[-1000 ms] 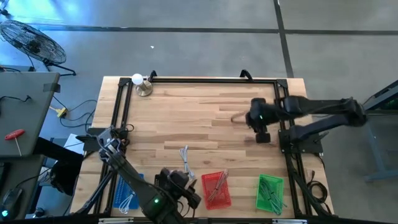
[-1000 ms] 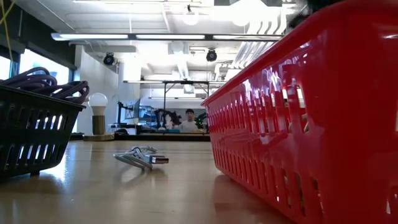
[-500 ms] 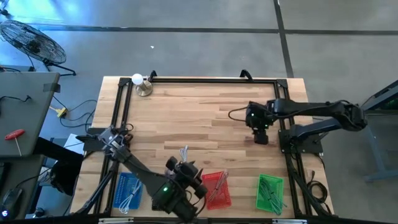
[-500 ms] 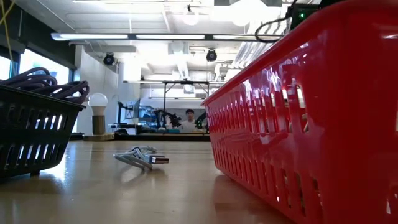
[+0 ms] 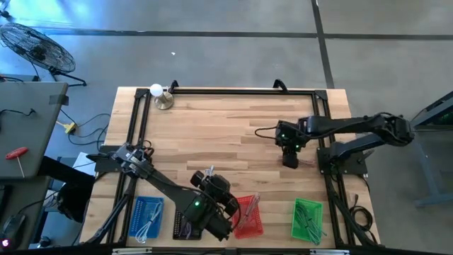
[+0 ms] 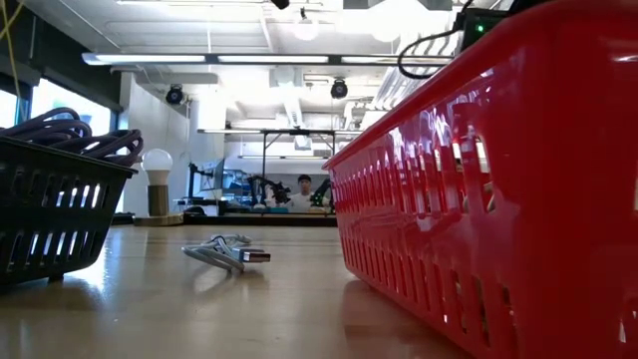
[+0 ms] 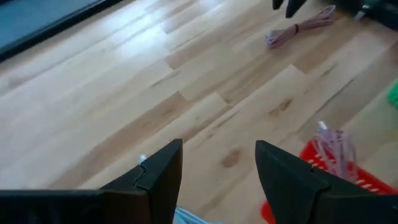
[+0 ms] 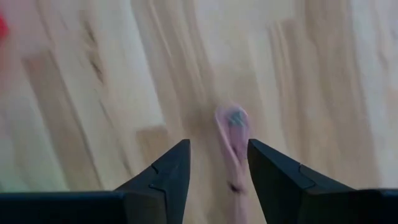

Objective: Pick & Place USB Port
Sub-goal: Put the pink charger cable into the red bin

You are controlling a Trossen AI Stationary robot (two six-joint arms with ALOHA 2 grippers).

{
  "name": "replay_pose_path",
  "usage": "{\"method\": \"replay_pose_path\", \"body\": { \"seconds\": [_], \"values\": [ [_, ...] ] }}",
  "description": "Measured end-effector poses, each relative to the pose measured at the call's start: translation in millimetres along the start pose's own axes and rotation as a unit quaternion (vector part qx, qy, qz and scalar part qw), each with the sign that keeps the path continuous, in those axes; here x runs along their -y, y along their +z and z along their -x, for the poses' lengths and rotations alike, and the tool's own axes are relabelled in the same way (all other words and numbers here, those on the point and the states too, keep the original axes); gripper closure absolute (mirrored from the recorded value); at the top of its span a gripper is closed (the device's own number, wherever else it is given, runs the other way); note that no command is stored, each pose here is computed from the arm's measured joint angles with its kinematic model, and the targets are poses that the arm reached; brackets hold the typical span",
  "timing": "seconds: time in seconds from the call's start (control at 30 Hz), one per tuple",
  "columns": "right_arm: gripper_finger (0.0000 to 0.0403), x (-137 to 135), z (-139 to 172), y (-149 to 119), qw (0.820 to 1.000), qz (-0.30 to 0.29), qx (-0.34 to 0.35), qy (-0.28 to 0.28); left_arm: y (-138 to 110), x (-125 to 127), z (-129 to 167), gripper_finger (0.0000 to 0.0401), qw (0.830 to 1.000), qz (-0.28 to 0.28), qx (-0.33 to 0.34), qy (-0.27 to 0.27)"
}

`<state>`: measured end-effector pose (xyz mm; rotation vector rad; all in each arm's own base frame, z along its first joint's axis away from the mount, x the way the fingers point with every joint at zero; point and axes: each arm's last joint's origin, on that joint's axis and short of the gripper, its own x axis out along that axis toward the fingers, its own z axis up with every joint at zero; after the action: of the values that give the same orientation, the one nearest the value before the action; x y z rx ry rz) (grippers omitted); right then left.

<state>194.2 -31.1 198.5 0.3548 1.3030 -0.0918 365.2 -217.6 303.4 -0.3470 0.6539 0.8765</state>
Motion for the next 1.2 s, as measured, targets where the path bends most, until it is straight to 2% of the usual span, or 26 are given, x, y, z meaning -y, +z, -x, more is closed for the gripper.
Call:
{"method": "replay_pose_path", "body": {
  "seconds": [0.17, 0.37, 0.5, 0.63, 0.93, 1.2],
  "values": [
    [0.0252, -7, -16, 6, 0.999, -0.043, -0.018, -0.003, 0, -3, 0, 0.0206, 1.0, -0.024, -0.002, 0.011],
    [0.0251, -2, -39, 5, 0.987, -0.108, -0.081, -0.084, 0, -3, 0, 0.0206, 0.998, -0.062, 0.002, 0.011],
    [0.0251, 2, -49, 5, 0.981, -0.11, -0.101, -0.126, 0, -3, 0, 0.0206, 0.996, -0.082, 0.01, 0.012],
    [0.0251, 3, -52, 3, 0.977, -0.106, -0.115, -0.141, 0, -3, 0, 0.0206, 0.995, -0.098, 0.01, 0.013],
    [0.0251, 4, -52, 2, 0.977, -0.092, -0.128, -0.144, -1, -3, 0, 0.0206, 0.994, -0.111, -0.007, 0.01],
    [0.0251, 3, -67, 6, 0.98, -0.1, -0.142, -0.102, -2, -3, 0, 0.0206, 0.994, -0.11, -0.02, 0.007]
  ]
}}
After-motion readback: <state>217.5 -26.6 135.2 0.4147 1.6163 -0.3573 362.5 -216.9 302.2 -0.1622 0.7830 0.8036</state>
